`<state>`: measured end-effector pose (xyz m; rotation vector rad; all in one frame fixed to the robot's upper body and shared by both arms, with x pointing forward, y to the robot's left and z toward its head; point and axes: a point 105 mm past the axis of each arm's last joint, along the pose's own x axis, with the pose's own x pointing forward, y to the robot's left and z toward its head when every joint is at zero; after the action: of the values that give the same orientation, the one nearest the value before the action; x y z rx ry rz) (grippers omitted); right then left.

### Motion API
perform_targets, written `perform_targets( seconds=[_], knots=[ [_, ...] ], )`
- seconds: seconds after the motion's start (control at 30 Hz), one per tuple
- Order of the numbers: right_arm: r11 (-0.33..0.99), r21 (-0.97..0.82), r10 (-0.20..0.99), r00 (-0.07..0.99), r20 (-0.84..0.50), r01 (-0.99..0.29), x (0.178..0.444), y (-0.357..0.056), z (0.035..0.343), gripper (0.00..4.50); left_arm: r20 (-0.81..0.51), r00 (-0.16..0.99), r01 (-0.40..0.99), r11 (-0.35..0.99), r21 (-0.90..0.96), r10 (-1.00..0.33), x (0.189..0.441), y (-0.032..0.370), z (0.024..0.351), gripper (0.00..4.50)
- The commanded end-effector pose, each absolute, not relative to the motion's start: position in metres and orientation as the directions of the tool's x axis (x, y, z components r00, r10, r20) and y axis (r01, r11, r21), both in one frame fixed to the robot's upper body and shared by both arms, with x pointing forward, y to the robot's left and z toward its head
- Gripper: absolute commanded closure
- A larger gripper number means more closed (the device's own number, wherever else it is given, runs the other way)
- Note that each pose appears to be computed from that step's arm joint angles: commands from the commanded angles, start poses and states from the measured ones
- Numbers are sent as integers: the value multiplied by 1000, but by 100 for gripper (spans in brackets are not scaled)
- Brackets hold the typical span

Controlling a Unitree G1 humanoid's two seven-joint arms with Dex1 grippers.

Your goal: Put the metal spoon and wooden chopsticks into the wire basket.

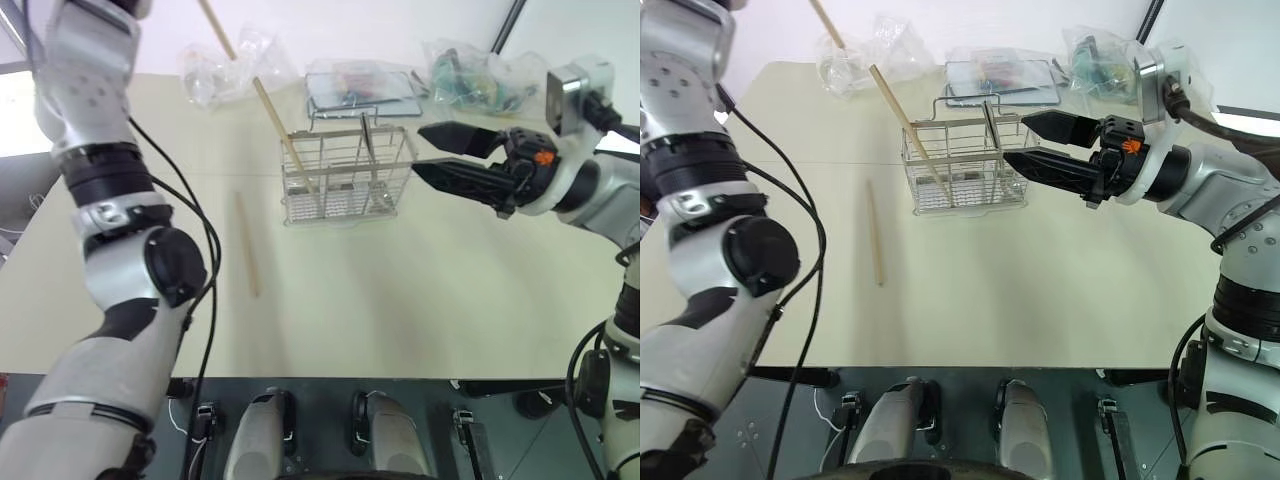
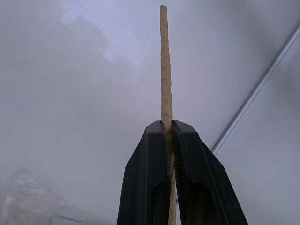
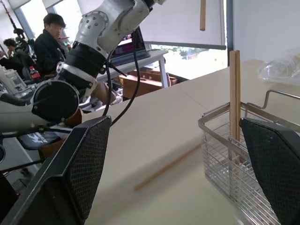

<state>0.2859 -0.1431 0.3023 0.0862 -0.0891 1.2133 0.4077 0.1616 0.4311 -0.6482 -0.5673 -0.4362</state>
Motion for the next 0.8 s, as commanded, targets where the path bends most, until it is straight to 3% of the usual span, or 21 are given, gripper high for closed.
perform_targets(
  seconds=[0.03, 0.3, 0.57, 0.67, 0.8],
  knots=[
    [372, -32, 918, 362, 160, -928, 282, -150, 319, 0, 605, 732, 565, 776, -281, -314, 401, 123, 426, 446],
    [418, -41, 897, 405, 178, -908, 278, -158, 323, 0, 522, 772, 502, 852, -149, -363, 420, 87, 369, 446],
    [453, -30, 878, 441, 188, -891, 278, -161, 320, 0, 529, 784, 437, 894, -100, -324, 426, 82, 332, 446],
    [459, -22, 874, 447, 189, -888, 280, -160, 319, 0, 475, 815, 439, 889, -130, -333, 430, 79, 305, 341],
    [460, -17, 874, 449, 187, -888, 283, -160, 318, 0, 476, 813, 450, 881, -148, -335, 426, 81, 307, 153]
  ],
)
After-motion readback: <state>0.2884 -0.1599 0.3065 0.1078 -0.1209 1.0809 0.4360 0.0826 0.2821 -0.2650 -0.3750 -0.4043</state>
